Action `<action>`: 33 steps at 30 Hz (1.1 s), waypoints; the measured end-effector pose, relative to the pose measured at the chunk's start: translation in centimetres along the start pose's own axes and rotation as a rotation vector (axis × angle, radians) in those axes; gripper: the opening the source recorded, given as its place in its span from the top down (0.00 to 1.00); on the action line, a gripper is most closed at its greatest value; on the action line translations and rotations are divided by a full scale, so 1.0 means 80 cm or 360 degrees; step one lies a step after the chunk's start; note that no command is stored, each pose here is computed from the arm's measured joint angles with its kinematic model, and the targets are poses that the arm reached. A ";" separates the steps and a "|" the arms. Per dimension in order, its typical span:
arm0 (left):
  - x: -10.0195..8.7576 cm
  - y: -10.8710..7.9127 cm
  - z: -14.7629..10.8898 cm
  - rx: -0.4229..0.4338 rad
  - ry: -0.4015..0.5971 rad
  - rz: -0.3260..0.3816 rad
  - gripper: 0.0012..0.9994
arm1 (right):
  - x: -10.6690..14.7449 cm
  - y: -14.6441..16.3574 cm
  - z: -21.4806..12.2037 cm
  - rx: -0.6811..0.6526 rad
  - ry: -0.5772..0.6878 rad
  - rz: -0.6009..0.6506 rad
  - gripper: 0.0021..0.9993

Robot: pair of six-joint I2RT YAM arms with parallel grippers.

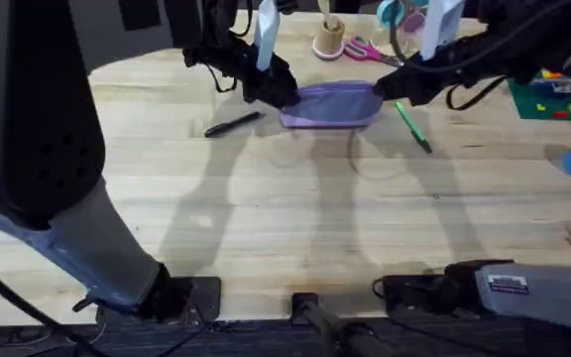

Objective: Unzip the bag, pick up the pens from the table one at a time and place them inside, then zip the bag closed.

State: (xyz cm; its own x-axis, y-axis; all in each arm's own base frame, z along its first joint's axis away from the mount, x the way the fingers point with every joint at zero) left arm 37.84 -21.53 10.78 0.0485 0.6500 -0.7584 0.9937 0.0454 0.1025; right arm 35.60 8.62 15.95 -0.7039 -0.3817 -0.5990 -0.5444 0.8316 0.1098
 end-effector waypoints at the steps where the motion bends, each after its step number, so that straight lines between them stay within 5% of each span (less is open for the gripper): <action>1: 0.000 0.000 0.000 0.0000 0.0000 -0.0001 0.96 | -0.002 0.006 0.002 -0.0012 -0.0002 -0.0021 0.97; 23: 0.002 0.000 -0.001 0.0000 0.0006 -0.0006 0.96 | -0.047 0.093 0.034 -0.0140 -0.0122 -0.0264 0.97; 33: 0.001 0.000 -0.001 0.0000 0.0006 -0.0007 0.96 | -0.063 0.146 0.072 -0.0355 -0.0181 -0.0288 0.97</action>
State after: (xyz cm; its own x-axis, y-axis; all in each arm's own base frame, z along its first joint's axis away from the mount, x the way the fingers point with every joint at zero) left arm 37.83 -21.41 10.72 0.0441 0.6527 -0.7563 0.9939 0.0480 0.0994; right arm 35.40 22.59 15.66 -0.5377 -0.4574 -0.7083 -0.7518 0.6403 0.1572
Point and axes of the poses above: each hand's point on the last joint's axis, 136 mm out from that joint toward the fingers, its own z axis out along the fingers, its own y axis along the line the jaws close on, x = y × z, the point moved 1 cm from there along -z, back along the fingers, and after that the axes turned 8 degrees about z, right-handed, at the moved point
